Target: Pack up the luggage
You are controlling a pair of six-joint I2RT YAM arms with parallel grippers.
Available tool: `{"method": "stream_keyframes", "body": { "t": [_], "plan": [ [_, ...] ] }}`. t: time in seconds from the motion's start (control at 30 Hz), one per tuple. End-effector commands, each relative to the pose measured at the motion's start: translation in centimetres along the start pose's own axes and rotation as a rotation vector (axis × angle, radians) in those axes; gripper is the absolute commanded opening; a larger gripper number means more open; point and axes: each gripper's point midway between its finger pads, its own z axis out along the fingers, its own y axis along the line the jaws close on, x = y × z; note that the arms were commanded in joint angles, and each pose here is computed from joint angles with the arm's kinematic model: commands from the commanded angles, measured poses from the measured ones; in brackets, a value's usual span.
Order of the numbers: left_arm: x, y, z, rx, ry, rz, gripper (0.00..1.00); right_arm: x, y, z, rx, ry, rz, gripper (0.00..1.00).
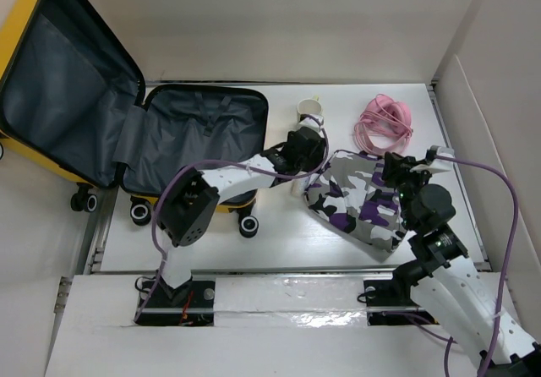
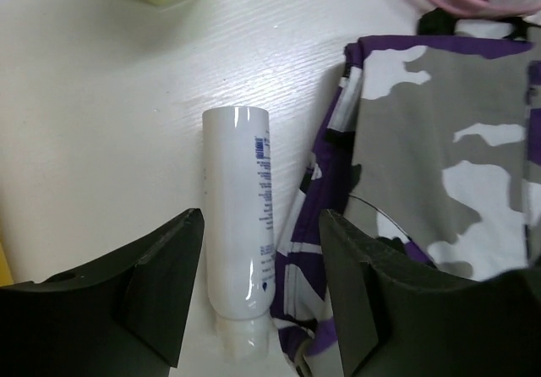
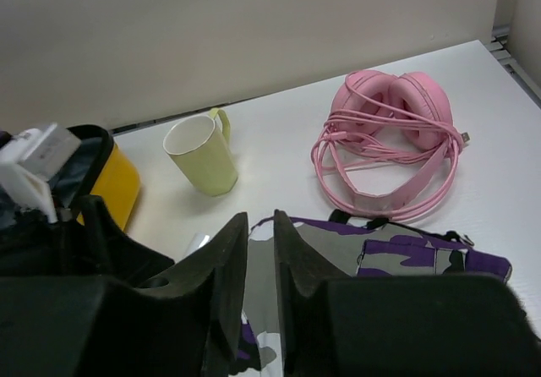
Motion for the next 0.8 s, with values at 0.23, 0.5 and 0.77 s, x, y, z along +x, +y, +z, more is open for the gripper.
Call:
{"method": "stream_keyframes", "body": {
  "t": [0.23,0.5,0.77],
  "plan": [
    [2.6,1.5,4.4,-0.11,0.084,0.091,0.55,-0.7,0.9,0.5,-0.043,-0.017,-0.013,0.31],
    [5.2,2.4,7.3,-0.117,0.158,0.121,0.19,-0.5,0.9,0.6,-0.044,-0.008,-0.022,0.32],
    [-6.9,2.5,-0.7,-0.087,-0.148,0.016,0.0,-0.4,1.5,0.7,-0.073,-0.018,-0.02,0.32]
  ]
}}
